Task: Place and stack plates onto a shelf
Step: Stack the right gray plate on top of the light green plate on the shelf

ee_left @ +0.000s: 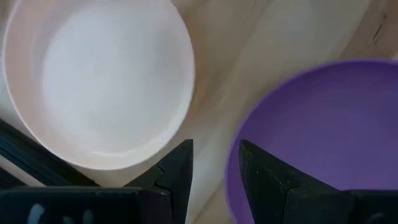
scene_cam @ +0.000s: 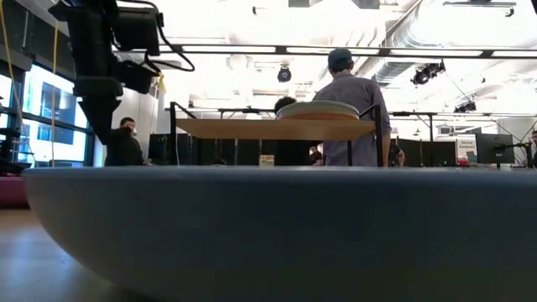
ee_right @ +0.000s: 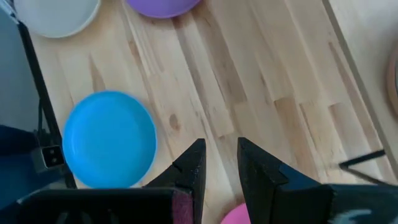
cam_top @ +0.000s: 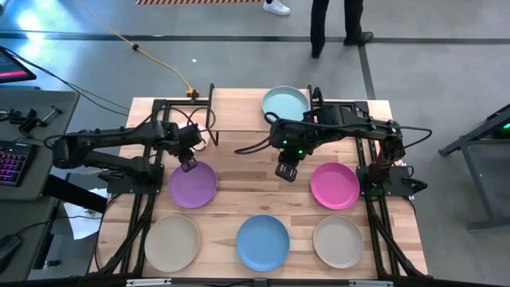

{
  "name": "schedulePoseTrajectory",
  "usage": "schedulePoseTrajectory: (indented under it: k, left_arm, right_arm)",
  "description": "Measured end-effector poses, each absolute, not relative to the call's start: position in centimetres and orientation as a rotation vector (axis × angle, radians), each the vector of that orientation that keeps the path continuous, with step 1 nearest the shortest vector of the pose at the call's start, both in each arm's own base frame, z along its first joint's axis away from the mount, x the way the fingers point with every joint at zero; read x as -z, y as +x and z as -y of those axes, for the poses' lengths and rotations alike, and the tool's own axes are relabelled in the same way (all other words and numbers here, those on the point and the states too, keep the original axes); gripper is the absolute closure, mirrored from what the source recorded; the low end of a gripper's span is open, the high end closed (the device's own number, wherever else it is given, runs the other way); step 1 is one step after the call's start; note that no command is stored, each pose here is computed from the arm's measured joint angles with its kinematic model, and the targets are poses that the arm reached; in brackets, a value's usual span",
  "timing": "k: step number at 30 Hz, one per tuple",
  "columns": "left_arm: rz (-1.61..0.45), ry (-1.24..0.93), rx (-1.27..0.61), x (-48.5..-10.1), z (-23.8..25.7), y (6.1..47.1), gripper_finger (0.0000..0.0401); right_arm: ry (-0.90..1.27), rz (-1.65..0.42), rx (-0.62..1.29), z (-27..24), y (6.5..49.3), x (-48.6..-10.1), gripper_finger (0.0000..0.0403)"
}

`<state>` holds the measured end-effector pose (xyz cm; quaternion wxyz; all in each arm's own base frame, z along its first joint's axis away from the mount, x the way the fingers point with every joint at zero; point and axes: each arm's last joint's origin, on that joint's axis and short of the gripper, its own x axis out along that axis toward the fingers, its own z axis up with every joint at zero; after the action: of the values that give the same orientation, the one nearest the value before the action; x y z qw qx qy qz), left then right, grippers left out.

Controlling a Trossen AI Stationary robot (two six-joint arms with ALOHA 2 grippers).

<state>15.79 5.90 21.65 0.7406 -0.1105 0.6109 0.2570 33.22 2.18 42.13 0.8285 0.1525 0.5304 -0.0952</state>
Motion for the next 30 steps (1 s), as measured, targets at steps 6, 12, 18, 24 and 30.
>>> schedulePoseTrajectory:
  k: [6, 12, 18, 24, 30]
  left_arm:
    - [-1.319, -0.271, -0.555, -21.8, -5.6, 15.8, 0.0281]
    - [-1.148, -0.314, -0.486, -23.5, -3.5, 15.5, 0.0281]
    - [-0.94, -0.338, -0.408, -25.4, -1.9, 15.0, 0.0281]
    - [-0.779, -0.296, -0.31, -26.9, -1.0, 15.1, 0.0281]
    - [-0.664, -0.209, -0.227, -27.9, -0.5, 15.7, 0.0281]
  right_arm:
    - [0.411, -1.15, 0.249, -3.8, 32.8, -42.0, 0.0331]
    - [0.39, -1.165, 0.377, -6.4, 32.9, -40.3, 0.0331]
    - [0.519, -1.345, 0.472, -9.5, 32.5, -35.9, 0.0331]
    - [0.658, -1.423, 0.62, -13.0, 31.4, -32.5, 0.0331]
    - [0.761, -1.405, 0.728, -15.8, 30.5, -29.8, 0.0331]
